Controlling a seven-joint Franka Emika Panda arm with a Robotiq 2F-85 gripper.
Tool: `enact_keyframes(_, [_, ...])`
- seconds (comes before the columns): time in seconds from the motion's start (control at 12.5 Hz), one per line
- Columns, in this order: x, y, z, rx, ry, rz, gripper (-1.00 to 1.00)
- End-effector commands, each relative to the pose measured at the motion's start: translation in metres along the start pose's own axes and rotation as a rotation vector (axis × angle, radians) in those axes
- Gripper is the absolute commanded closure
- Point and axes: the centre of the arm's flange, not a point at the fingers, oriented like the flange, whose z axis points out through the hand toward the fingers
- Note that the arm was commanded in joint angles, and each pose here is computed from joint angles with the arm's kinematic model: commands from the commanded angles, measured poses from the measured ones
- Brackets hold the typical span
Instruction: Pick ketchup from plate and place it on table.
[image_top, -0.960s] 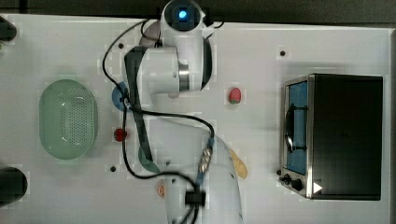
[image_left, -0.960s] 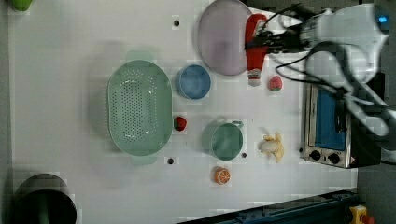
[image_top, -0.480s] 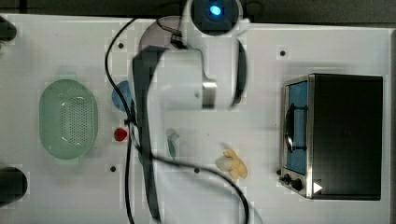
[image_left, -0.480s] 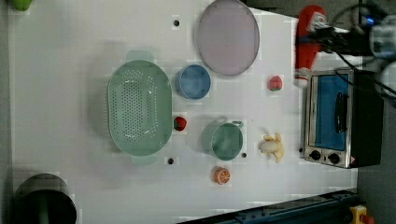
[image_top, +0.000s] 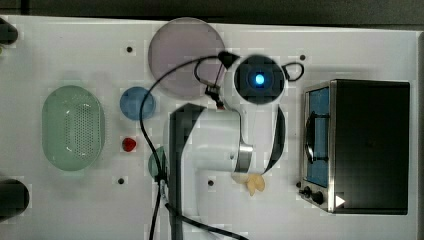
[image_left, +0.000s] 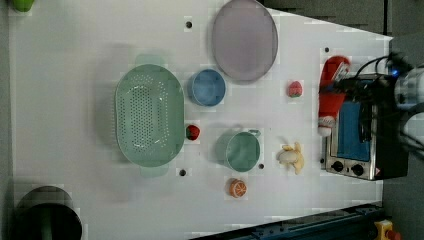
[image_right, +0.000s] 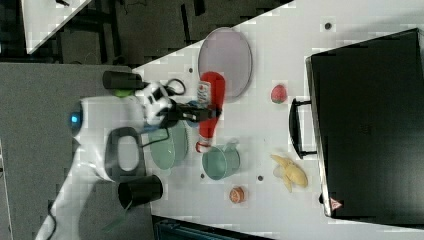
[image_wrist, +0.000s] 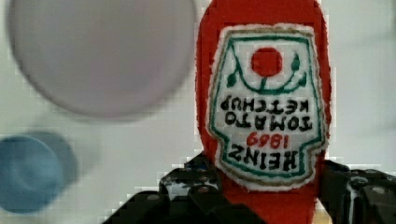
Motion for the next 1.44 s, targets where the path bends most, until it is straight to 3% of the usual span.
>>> enact_keyframes(0.08, [-0.031, 0.011, 0.048, -0.01, -0.042, 0.022, -0.21])
enact_keyframes(0.32, [-0.062, 0.02, 0.099, -0.013, -0.054, 0.025, -0.21])
enact_keyframes(0.64, [-0.073, 0.023, 0.151, -0.022, -0.13, 0.026, -0.21])
enact_keyframes(0.8, [-0.071, 0.024, 0.165, -0.013, -0.105, 0.031, -0.27])
enact_keyframes(1.04, [-0.068, 0.021, 0.157, -0.006, -0.074, 0.027, -0.9])
enact_keyframes(1.12, [-0.066, 0.019, 0.148, -0.006, -0.069, 0.024, -1.0])
enact_keyframes(1.44, [-0.039, 0.002, 0.058, 0.014, 0.03, 0.162, -1.0])
